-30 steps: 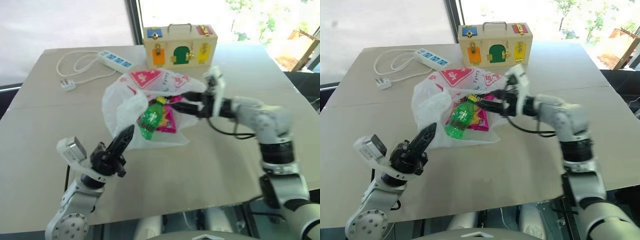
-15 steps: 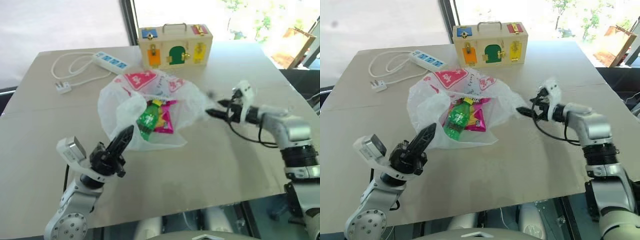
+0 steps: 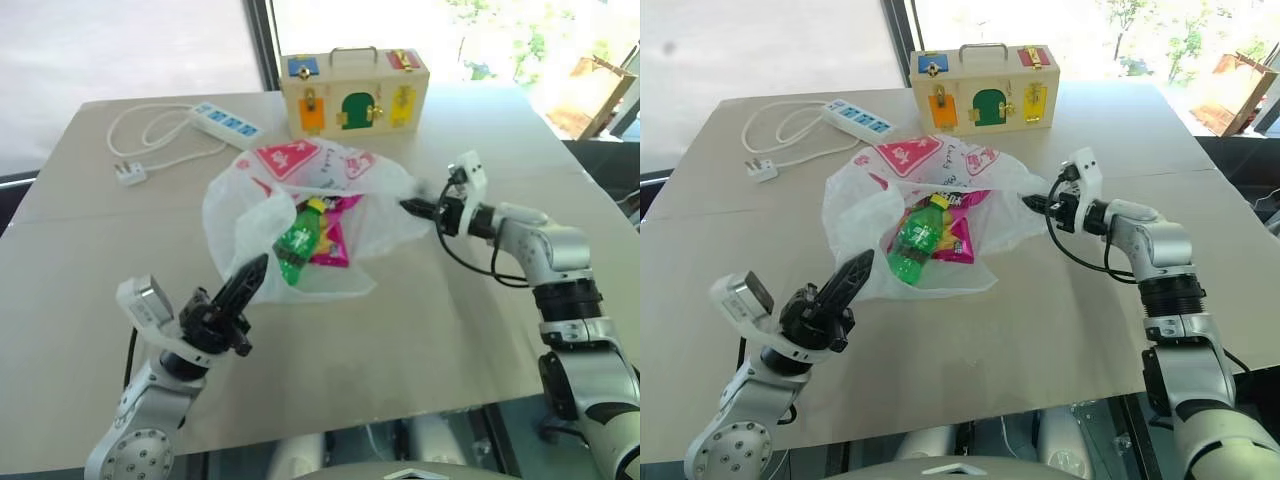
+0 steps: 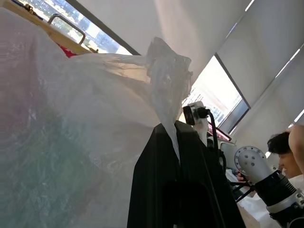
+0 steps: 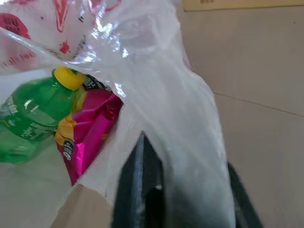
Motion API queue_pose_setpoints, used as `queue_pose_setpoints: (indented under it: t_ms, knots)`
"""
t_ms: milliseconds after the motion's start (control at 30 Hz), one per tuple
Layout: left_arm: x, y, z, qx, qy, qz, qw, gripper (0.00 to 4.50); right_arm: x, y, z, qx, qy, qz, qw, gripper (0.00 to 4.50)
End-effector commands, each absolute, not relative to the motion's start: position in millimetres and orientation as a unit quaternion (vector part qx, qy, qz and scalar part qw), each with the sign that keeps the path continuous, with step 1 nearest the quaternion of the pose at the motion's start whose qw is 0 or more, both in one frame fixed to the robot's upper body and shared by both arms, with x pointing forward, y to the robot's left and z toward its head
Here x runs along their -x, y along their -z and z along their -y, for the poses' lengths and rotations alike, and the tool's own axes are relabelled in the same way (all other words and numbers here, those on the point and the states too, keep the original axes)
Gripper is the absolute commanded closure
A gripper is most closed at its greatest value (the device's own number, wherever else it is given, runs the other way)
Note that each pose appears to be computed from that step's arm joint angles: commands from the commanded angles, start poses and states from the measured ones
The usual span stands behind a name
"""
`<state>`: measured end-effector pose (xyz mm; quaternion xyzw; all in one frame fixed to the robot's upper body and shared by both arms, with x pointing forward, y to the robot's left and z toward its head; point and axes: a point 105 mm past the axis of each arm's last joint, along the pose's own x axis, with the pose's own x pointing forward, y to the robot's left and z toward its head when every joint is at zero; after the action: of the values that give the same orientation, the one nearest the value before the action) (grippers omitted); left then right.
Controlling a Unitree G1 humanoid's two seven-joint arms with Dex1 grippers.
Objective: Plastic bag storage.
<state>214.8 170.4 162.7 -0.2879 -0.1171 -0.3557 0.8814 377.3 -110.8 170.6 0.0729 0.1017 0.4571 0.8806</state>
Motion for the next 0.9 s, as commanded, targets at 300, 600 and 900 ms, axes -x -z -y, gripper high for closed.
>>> queue_pose_setpoints:
  t_ms: [300, 600, 900]
  knots:
    - [-253.0, -290.3, -193.3, 0.251, 0.387, 0.219, 0.86, 4.5, -334.0, -336.7, 125.1, -0.294, -0.564, 0.118, 0.762, 4.49]
    - [-290.5, -442.8, -279.2, 0.316, 0.286, 0.409, 0.807, 4.5, -337.2, -431.0, 155.4, -0.411, -0.544, 0.216, 0.699, 4.49]
    - [-325.7, -410.0, -259.8, 0.273, 0.29, 0.345, 0.85, 4.5, -348.5, -408.1, 144.1, -0.356, -0.515, 0.17, 0.761, 4.49]
